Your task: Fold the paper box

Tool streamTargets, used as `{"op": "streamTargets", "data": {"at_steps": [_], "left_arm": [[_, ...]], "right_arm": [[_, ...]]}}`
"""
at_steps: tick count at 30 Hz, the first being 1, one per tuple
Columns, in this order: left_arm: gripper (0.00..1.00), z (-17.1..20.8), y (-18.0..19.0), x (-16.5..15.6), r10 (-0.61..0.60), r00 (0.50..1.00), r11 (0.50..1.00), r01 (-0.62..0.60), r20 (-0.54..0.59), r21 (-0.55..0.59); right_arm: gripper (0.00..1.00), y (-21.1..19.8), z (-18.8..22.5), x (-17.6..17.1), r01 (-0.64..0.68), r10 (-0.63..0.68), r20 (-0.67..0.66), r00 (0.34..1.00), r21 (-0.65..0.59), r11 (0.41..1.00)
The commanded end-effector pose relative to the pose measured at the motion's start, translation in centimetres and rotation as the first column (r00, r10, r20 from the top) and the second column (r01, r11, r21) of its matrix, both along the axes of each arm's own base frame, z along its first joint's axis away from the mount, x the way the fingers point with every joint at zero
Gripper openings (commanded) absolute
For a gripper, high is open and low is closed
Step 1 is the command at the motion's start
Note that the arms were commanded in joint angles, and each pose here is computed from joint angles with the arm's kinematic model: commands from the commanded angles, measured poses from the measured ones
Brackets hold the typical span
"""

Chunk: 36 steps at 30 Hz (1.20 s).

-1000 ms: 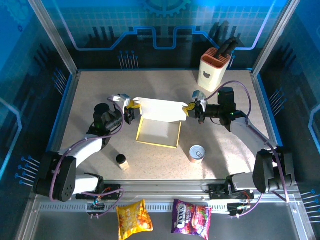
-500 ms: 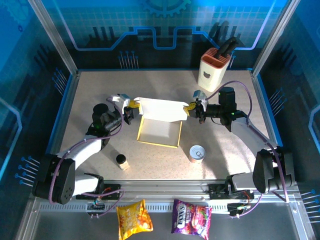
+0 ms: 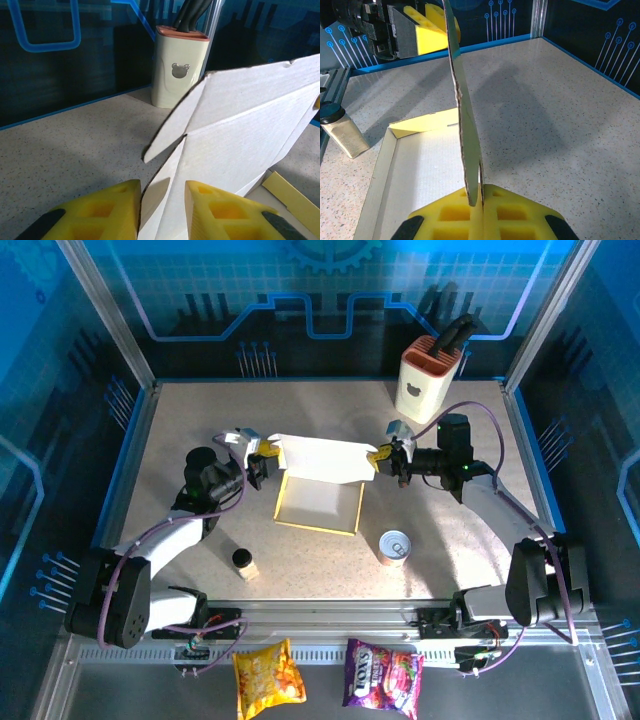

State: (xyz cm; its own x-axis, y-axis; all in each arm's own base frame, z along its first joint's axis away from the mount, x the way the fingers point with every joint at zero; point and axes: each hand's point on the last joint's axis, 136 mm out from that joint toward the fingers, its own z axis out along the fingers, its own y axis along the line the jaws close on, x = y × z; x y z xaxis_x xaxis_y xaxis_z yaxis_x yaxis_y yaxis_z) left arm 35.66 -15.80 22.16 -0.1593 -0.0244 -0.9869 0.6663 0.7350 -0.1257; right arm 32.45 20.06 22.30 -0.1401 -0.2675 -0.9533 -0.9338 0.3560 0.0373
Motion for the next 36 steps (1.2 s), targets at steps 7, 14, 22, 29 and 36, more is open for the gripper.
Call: {"op": "streamTargets", "data": {"at_steps": [7,14,22,29,36], "left_arm": [[0.34,1.4,-0.6,-0.4,-0.056,0.998,0.998,0.056,0.033,-0.013],[0.28,1.2,-0.9,-0.5,-0.079,0.997,0.997,0.080,0.023,-0.014],[0.12,0.4,-0.6,0.3,-0.043,0.999,0.999,0.043,-0.018,0.004],[0.10,-1.3,0.0,1.9,0.070,0.994,0.996,-0.065,-0.088,0.064],[0.18,-3.6,-1.3,3.4,0.122,0.974,0.985,-0.095,-0.189,0.145]], "right_arm": [[0.00,-0.4,0.9,0.4,0.010,-0.010,0.006,1.000,0.012,1.000],[0.00,-0.4,0.7,0.5,0.017,-0.017,-0.003,1.000,0.011,1.000],[0.00,-0.7,0.0,1.6,0.082,-0.082,-0.036,0.996,-0.004,0.997],[0.00,-1.0,-1.8,4.3,0.317,-0.323,-0.137,0.936,-0.059,0.946],[0.00,-0.1,-4.0,6.5,0.537,-0.556,-0.206,0.805,-0.147,0.831]]}}
